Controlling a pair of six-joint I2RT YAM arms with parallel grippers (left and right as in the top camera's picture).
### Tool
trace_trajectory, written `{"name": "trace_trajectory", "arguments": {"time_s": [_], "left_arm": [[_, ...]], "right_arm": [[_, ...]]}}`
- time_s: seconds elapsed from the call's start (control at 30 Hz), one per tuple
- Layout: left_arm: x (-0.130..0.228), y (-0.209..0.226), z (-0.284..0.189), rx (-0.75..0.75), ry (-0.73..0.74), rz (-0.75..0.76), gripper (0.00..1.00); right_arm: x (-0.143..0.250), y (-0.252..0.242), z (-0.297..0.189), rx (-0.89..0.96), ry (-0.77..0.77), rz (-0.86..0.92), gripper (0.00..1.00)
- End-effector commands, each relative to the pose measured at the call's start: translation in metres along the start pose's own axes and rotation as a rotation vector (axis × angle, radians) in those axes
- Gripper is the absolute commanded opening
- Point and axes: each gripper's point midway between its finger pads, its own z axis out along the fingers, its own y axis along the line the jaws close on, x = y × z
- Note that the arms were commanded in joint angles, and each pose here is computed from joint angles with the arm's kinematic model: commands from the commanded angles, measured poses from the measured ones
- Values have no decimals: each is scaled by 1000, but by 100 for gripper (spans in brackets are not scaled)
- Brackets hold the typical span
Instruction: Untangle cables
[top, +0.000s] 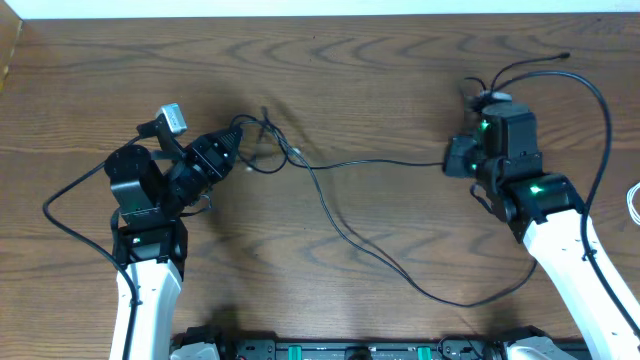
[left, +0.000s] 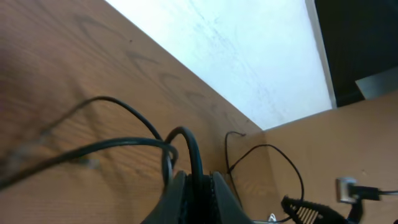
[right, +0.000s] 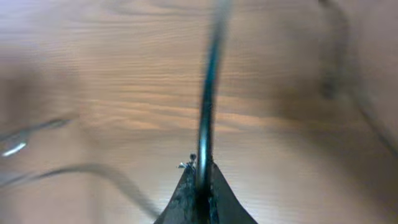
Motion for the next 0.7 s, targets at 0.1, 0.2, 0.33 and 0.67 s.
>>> {"name": "trace_trajectory", "arguments": {"time_s": [0.1,0.2,0.33,0.67], "left_arm": [[-17,7,-3,-64,-80,26,8],[-23,17,-4,-118,-118,17,8],[-24,26,-4,-156,-128,3,8],[-13,51,9,-196,-74,-46,8]], "right_arm": [[-10,113,-57,-671,-73,-239,1],[-14,134,-84,-774,-126,-297,1],[-13,155,-117,-837,-185,-367,1],[-6,166,-137,-741,-248,-427,1]]}}
